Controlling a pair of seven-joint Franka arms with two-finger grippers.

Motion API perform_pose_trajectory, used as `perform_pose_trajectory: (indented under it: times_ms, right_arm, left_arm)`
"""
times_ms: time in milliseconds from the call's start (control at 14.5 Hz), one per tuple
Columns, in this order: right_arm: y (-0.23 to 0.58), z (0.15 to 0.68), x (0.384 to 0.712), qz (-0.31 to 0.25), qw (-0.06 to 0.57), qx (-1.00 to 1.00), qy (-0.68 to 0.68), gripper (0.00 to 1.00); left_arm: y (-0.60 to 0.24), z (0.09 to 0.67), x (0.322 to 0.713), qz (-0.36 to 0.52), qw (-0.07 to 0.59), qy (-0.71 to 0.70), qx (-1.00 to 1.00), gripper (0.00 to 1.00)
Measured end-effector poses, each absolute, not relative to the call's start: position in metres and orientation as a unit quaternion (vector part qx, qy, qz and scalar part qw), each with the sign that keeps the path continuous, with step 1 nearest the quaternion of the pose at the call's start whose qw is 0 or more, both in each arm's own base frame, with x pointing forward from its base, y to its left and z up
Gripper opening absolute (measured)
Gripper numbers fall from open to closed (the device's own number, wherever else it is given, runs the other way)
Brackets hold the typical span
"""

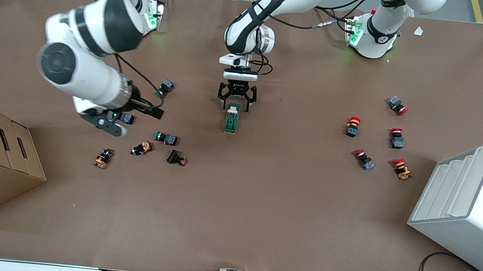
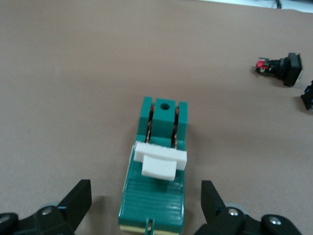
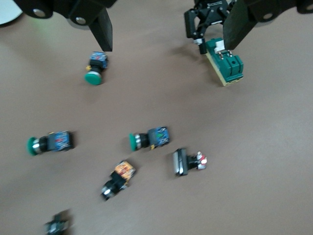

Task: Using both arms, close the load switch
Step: 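Hold the switch with the left gripper while the right gripper reaches the lever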

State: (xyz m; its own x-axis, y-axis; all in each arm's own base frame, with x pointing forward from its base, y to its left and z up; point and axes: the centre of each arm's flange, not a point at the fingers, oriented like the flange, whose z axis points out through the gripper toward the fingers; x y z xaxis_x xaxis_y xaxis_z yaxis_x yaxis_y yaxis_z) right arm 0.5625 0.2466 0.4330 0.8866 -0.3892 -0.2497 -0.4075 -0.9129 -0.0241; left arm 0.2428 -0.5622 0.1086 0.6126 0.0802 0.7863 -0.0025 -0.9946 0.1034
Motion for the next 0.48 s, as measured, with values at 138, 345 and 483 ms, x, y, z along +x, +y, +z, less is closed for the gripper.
perform_pose_trajectory:
  times_ms: [138, 345, 483]
  right_arm:
    - [0.272, 0.41, 0.557, 0.118, 0.055, -0.968, 0.213, 1.0]
    - [0.304, 0.371, 0.538, 0.112, 0.085, -0.966, 0.218, 1.0]
    - [0.321, 0.345, 0.522, 0.105, 0.105, -0.963, 0.225, 1.0]
  left_arm:
    - [-0.561, 0.106, 0.244, 0.448, 0.049, 0.007, 0.893, 0.99]
    - [-0.556, 0.091, 0.245, 0.464, 0.036, -0.01, 0.885, 1.0]
    - [-0.556, 0.086, 0.244, 0.476, 0.031, -0.018, 0.879, 1.0]
